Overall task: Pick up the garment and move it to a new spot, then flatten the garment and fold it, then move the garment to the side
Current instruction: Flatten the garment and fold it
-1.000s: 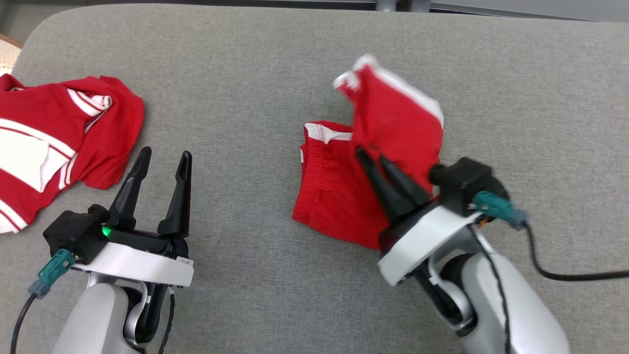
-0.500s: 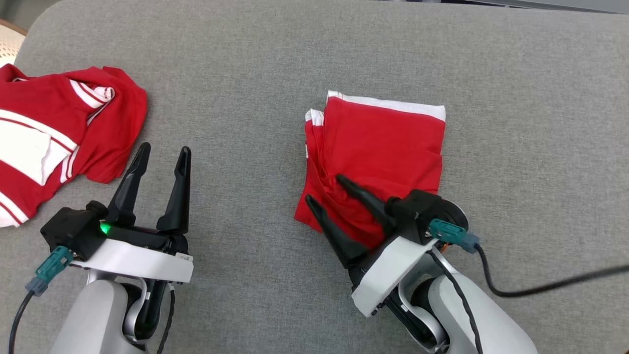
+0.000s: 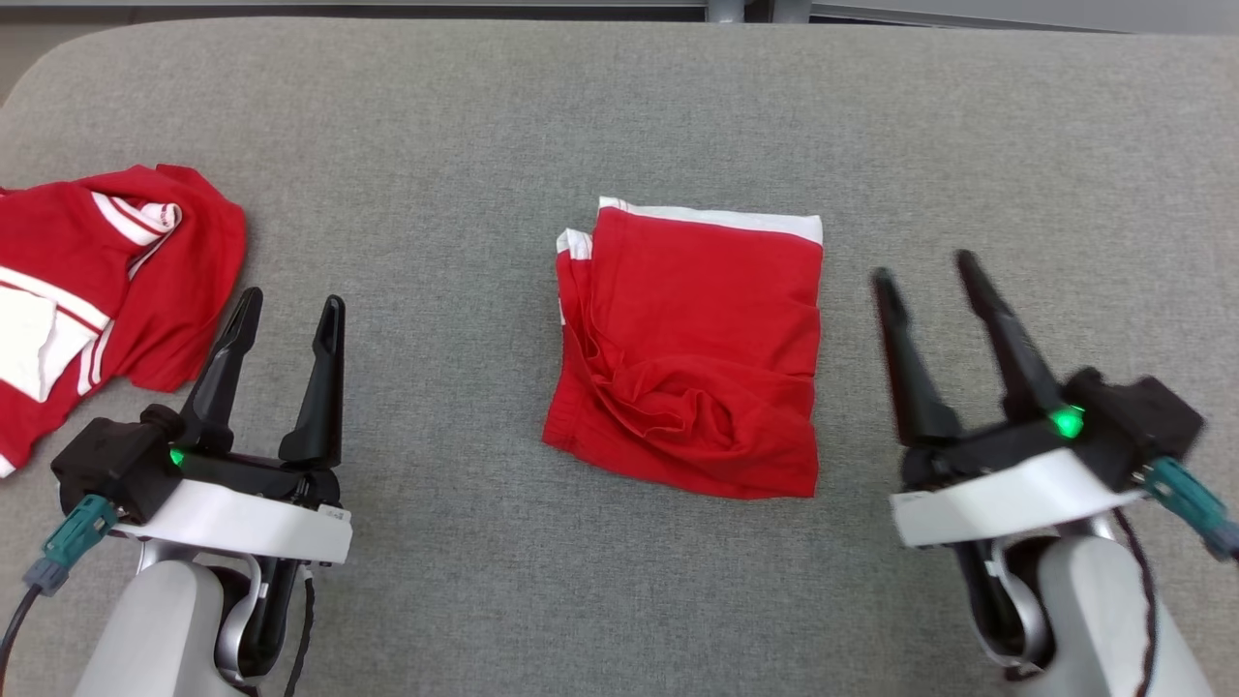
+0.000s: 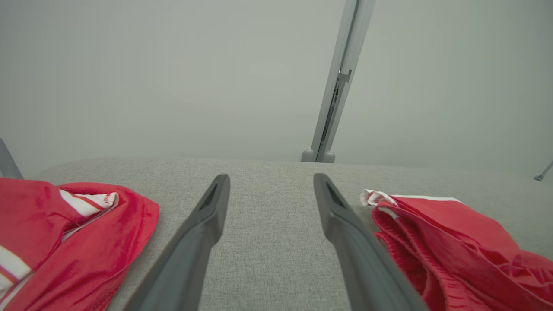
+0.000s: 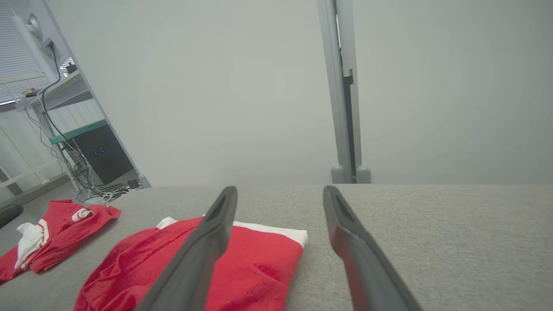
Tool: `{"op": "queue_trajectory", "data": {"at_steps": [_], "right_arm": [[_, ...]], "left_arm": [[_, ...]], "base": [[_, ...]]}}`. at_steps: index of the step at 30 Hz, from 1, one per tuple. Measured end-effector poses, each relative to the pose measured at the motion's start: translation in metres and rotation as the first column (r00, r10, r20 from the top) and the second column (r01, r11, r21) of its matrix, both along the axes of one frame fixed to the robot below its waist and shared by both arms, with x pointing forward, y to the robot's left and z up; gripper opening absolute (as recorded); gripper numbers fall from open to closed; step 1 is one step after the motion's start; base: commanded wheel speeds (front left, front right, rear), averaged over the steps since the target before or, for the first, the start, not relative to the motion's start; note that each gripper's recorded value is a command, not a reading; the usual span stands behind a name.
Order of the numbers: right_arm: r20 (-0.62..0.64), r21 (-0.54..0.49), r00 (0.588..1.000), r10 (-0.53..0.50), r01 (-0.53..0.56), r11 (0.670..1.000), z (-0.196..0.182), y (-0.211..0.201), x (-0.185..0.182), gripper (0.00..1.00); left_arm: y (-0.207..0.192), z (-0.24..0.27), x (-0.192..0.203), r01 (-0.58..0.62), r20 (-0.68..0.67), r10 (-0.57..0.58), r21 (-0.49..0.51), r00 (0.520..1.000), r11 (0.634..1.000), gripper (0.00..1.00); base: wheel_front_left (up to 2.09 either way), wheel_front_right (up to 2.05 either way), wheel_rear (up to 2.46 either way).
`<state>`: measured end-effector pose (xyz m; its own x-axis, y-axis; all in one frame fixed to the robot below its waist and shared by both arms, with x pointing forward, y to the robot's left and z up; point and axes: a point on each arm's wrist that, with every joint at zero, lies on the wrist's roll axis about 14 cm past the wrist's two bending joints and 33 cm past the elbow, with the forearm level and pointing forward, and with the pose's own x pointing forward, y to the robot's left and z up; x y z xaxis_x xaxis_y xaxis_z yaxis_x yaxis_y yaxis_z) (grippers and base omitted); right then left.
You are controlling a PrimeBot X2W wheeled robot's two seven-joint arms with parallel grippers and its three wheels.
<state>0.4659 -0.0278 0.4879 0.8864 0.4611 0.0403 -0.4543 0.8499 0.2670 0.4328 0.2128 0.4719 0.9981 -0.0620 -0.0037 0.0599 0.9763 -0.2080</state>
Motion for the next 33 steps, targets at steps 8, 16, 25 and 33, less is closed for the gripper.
{"op": "queue_trajectory", "data": {"at_steps": [8, 16, 25, 33], "right_arm": [[-0.028, -0.090, 0.971, -0.236, 0.232, 0.968, -0.016, -0.085, -0.013, 1.00], [-0.026, -0.109, 0.955, -0.295, 0.291, 0.951, -0.015, -0.108, -0.022, 1.00], [-0.020, -0.136, 0.958, -0.286, 0.281, 0.950, -0.012, -0.106, -0.022, 1.00], [-0.023, -0.161, 0.985, -0.171, 0.165, 0.973, -0.009, -0.067, -0.010, 0.00]], "left_arm": [[-0.005, -0.001, -0.003, 0.021, -0.005, -0.021, 0.016, 1.000, 1.000, 1.00], [-0.009, -0.003, 0.000, 0.042, -0.008, -0.042, 0.025, 0.999, 0.999, 1.00], [-0.010, -0.007, -0.001, 0.046, -0.019, -0.046, 0.025, 0.999, 0.999, 1.00], [-0.009, -0.008, 0.002, 0.043, -0.022, -0.042, 0.025, 0.999, 0.999, 1.00]], "base": [[0.00, 0.00, 0.00], [0.00, 0.00, 0.00], [0.00, 0.00, 0.00], [0.00, 0.00, 0.00]]}}
